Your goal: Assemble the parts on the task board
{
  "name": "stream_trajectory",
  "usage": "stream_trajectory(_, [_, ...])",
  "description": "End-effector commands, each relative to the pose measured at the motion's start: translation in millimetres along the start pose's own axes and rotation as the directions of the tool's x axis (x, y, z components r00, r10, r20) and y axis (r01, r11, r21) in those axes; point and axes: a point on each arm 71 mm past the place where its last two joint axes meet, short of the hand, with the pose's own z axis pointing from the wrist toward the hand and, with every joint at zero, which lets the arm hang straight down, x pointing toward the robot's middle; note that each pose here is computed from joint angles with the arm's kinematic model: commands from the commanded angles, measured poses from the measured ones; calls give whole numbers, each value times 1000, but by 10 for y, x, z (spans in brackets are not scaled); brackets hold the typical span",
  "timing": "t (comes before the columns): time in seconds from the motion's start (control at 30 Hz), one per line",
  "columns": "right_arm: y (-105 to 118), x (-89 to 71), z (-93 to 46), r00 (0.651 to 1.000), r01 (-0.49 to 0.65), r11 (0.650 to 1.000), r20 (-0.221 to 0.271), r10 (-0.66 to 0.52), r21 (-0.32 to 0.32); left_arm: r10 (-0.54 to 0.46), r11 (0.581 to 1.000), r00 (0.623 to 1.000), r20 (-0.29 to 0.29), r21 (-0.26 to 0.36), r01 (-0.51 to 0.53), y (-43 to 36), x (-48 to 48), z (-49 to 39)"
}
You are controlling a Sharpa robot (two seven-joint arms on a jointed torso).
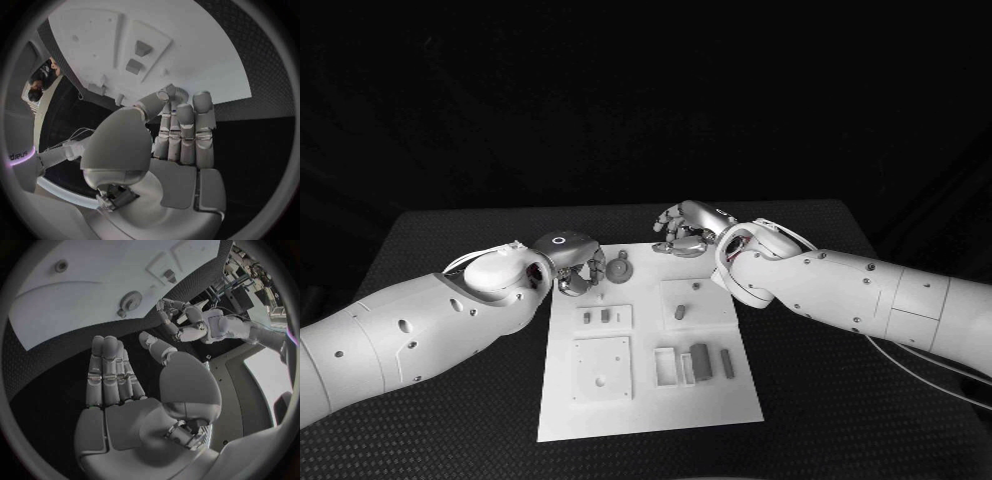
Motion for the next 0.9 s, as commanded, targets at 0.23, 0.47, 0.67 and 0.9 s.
stream_trajectory(0.23, [13,3,2,1000,0,1000,2,0,-10,5,1000,999,-39,2,-5,-25,71,60])
stream_trajectory(0.47, [17,6,6,1000,0,1000,2,0,-11,6,1000,998,-63,12,-5,-72,137,76])
stream_trajectory(0.67, [10,4,6,1000,0,1000,2,0,-10,7,1000,997,-83,9,-6,-56,161,58])
stream_trajectory(0.9, [13,8,11,1000,0,1000,2,0,-10,7,1000,996,-89,10,-6,-57,169,51])
